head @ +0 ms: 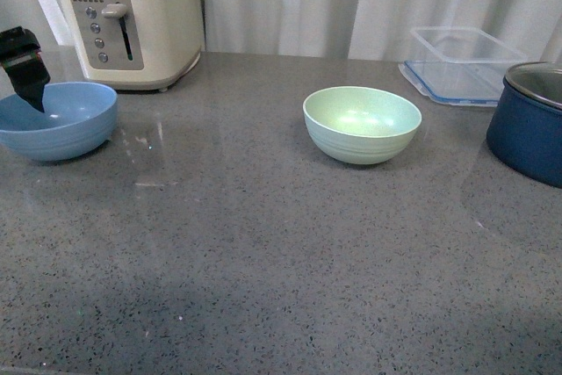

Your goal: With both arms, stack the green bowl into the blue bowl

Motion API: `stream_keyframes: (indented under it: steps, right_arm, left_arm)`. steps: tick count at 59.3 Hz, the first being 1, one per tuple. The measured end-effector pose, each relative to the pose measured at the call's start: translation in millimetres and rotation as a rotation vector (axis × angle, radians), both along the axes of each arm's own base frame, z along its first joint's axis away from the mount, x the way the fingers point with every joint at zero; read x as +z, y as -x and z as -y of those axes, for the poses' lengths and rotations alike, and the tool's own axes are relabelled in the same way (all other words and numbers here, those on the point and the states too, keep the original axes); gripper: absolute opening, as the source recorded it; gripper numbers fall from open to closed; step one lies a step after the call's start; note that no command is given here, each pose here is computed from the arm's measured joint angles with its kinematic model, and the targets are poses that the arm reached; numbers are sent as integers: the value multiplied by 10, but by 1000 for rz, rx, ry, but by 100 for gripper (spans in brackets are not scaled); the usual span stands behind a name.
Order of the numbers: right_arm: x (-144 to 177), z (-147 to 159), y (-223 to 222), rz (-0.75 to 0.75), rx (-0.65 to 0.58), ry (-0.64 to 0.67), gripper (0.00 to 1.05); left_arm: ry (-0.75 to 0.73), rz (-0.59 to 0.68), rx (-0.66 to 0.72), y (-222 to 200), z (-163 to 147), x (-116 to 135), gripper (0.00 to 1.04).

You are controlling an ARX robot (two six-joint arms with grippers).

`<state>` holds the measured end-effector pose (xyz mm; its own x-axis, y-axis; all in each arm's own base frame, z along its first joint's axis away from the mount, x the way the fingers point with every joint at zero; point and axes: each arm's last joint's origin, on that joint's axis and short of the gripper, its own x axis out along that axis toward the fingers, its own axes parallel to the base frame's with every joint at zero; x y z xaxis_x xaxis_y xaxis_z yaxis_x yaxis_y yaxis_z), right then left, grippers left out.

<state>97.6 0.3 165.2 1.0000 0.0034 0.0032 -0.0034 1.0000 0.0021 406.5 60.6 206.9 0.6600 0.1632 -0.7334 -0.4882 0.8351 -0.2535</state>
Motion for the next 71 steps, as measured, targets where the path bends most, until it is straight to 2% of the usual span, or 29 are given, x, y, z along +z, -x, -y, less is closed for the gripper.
stream_keyframes:
  steps: [9, 11, 12, 18, 37, 53, 60, 71]
  right_arm:
    - [0, 0, 0, 0, 0, 0, 95]
    - [0, 0, 0, 0, 0, 0, 95]
    - [0, 0, 0, 0, 0, 0, 95]
    - [0, 0, 0, 0, 0, 0, 95]
    - [0, 0, 0, 0, 0, 0, 95]
    - [0, 0, 0, 0, 0, 0, 95]
    - [0, 0, 0, 0, 0, 0, 95]
    - [0, 0, 0, 0, 0, 0, 95]
  left_arm:
    - [1, -19, 6, -74, -15, -103, 98]
    - [-1, -21, 9, -86, -21, -119, 94]
    - [-2, -22, 10, -94, -23, -133, 89]
    - [-2, -17, 10, -105, -29, -147, 74]
    - [16, -6, -20, -109, -6, -128, 4]
    - [25, 57, -107, -45, 349, 252, 4]
    - [40, 102, -173, -92, 663, 436, 4]
    - [52, 120, -240, -195, 1100, 531, 4]
